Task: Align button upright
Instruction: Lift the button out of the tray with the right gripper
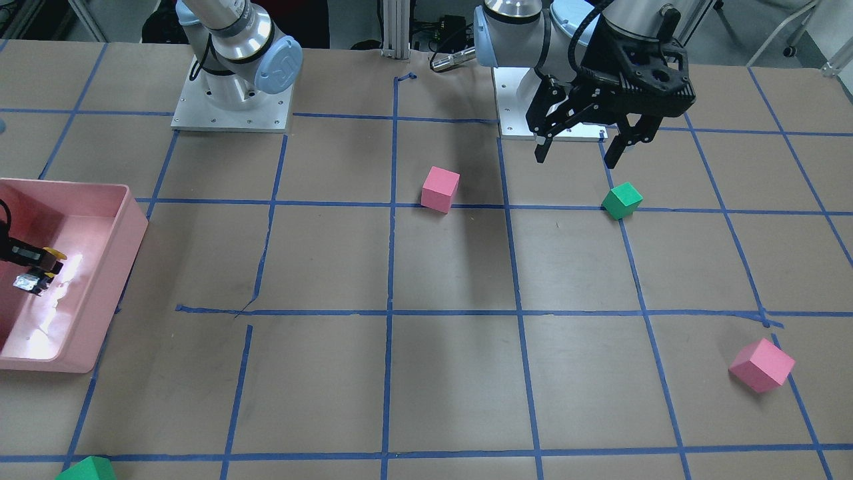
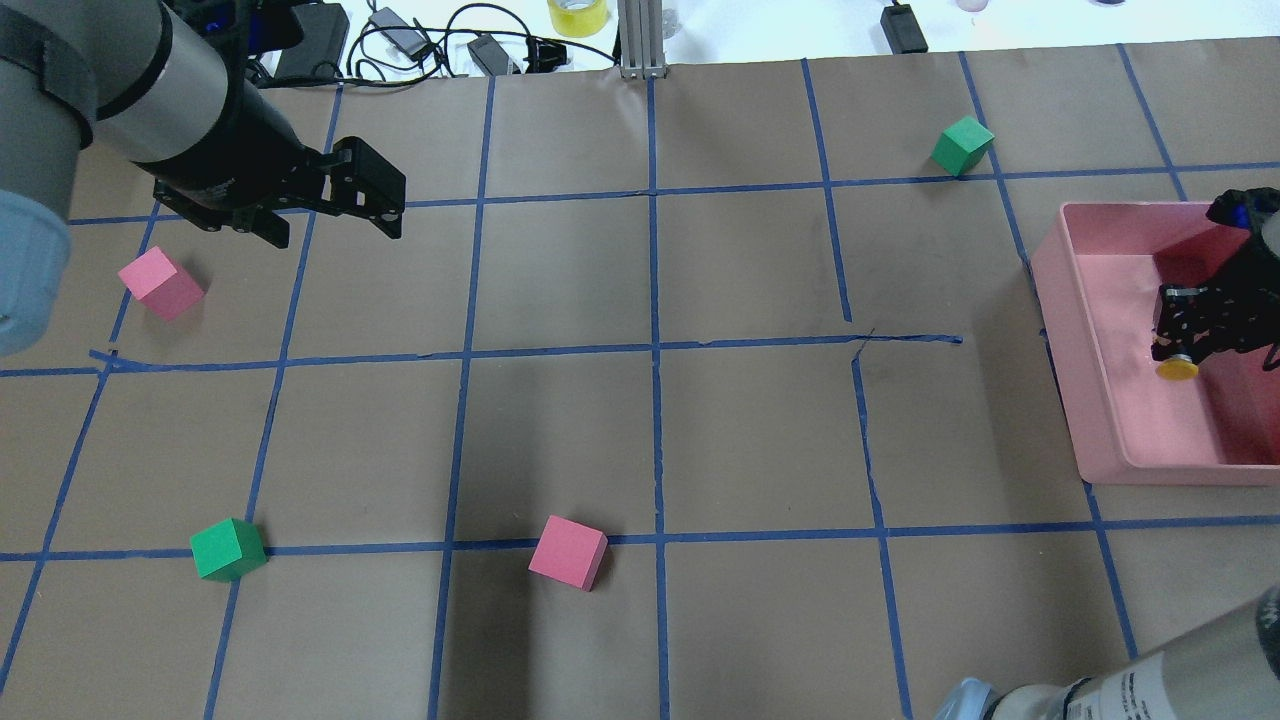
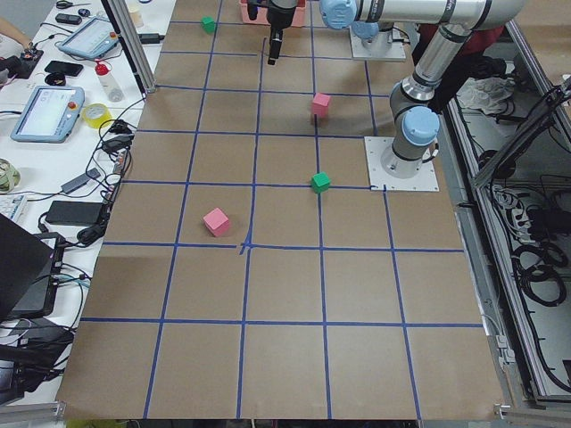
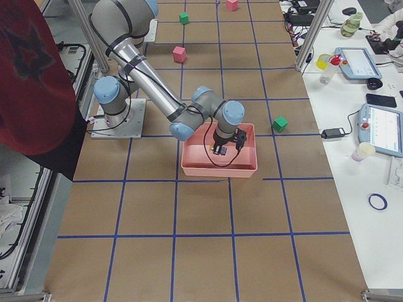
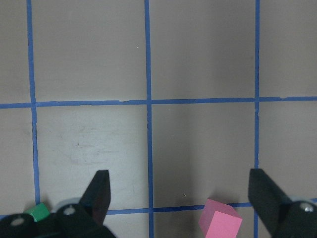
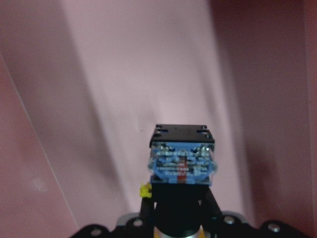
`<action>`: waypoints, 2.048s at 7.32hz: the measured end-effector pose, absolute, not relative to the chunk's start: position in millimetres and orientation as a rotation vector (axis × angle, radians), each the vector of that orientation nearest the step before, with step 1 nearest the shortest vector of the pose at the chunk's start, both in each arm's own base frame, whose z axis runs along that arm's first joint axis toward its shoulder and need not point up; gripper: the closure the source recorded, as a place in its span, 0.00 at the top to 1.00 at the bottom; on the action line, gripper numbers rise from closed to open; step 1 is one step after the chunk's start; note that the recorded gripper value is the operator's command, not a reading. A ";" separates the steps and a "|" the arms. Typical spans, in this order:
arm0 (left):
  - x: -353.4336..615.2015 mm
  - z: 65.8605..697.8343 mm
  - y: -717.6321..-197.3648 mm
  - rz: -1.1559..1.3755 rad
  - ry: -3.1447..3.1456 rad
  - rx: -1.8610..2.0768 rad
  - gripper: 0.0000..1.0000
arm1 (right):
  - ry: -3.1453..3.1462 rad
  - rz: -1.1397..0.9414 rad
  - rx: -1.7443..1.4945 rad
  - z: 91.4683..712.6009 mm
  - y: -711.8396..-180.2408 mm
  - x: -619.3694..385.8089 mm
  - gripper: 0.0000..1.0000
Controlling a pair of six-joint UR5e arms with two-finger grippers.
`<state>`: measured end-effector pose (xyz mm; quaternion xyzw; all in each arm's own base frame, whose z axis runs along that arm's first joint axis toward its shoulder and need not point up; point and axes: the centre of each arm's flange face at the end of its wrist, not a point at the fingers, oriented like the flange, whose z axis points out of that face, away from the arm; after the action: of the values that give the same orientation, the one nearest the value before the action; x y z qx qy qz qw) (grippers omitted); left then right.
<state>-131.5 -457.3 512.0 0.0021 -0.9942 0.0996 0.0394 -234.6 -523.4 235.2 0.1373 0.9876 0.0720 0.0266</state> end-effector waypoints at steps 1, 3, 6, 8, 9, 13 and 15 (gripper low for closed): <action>-131.5 512.0 -457.3 0.305 -3.047 0.006 1.00 | 3.047 0.231 0.426 255.8 -530.6 -236.5 0.00; -131.5 512.0 -457.3 0.305 -3.047 0.006 1.00 | 3.036 0.259 0.456 288.4 -543.5 -235.1 0.00; -131.5 512.0 -457.3 0.306 -3.047 0.006 1.00 | 3.075 0.242 0.429 322.0 -548.6 -218.4 0.00; -131.5 512.1 -457.3 0.306 -3.047 0.006 1.00 | 3.110 0.239 0.389 334.1 -551.0 -203.6 0.00; -131.5 512.0 -457.4 0.306 -3.047 0.006 1.00 | 3.140 0.228 0.336 342.6 -557.9 -184.4 0.00; -131.5 512.0 -457.3 0.305 -3.047 0.006 1.00 | 3.164 0.206 0.173 342.5 -582.8 -92.7 0.00; -131.5 512.0 -457.3 0.305 -3.047 0.006 1.00 | 3.170 0.209 0.115 337.7 -588.7 -42.0 0.00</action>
<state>-131.5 -457.3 512.0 0.0021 -0.9942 0.0996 0.0394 -42.0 -588.7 337.7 0.0363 0.9970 0.0656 -0.0189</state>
